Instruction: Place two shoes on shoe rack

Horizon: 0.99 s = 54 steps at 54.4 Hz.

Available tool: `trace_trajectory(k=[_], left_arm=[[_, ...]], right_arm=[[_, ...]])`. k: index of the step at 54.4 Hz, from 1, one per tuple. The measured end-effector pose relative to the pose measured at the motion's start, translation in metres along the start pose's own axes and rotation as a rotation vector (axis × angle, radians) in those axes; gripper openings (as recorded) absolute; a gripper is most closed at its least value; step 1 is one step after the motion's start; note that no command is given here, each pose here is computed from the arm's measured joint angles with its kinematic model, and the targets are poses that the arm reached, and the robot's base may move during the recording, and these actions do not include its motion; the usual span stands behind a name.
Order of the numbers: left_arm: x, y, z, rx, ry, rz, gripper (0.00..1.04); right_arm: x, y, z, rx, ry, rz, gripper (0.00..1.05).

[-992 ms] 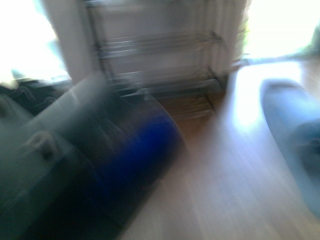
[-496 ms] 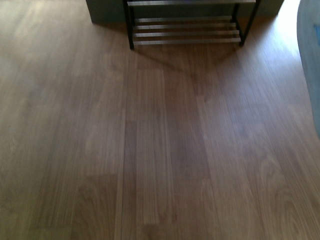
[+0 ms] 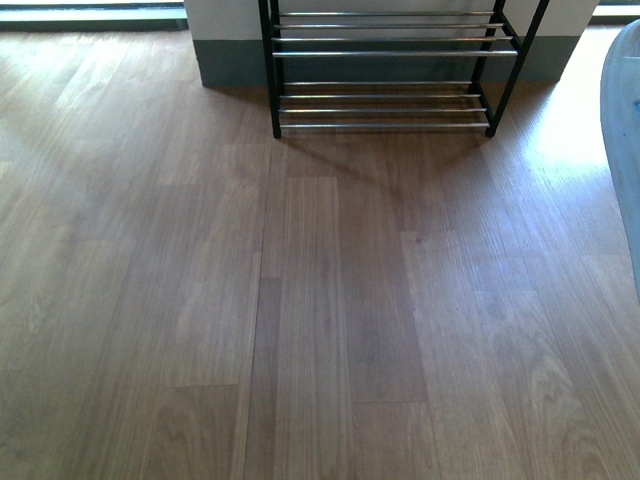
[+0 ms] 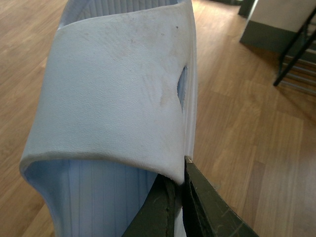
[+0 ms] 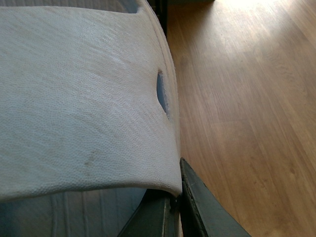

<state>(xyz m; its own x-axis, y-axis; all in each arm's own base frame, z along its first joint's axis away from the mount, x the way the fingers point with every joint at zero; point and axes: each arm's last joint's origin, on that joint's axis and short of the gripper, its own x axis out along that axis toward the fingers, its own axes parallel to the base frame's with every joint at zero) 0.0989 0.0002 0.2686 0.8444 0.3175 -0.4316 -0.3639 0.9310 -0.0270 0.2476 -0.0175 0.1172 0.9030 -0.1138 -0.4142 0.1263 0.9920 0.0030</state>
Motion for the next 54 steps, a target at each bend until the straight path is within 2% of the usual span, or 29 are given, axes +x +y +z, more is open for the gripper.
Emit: trace_trajectory(k=[10, 27, 38, 54], left_arm=[[-0.004, -0.008, 0.002, 0.041, -0.026, -0.064, 0.02], [-0.015, -0.021, 0.009, 0.067, -0.094, -0.102, 0.02], [-0.018, -0.029, 0.006, 0.088, -0.101, -0.156, 0.02], [-0.018, -0.030, 0.006, 0.083, -0.100, -0.163, 0.02]], right_arm=[[0.000, 0.000, 0.000, 0.000, 0.000, -0.003, 0.01], [0.000, 0.000, 0.000, 0.000, 0.000, -0.003, 0.01], [0.000, 0.000, 0.000, 0.000, 0.000, -0.003, 0.01], [0.000, 0.000, 0.000, 0.000, 0.000, -0.003, 0.01]])
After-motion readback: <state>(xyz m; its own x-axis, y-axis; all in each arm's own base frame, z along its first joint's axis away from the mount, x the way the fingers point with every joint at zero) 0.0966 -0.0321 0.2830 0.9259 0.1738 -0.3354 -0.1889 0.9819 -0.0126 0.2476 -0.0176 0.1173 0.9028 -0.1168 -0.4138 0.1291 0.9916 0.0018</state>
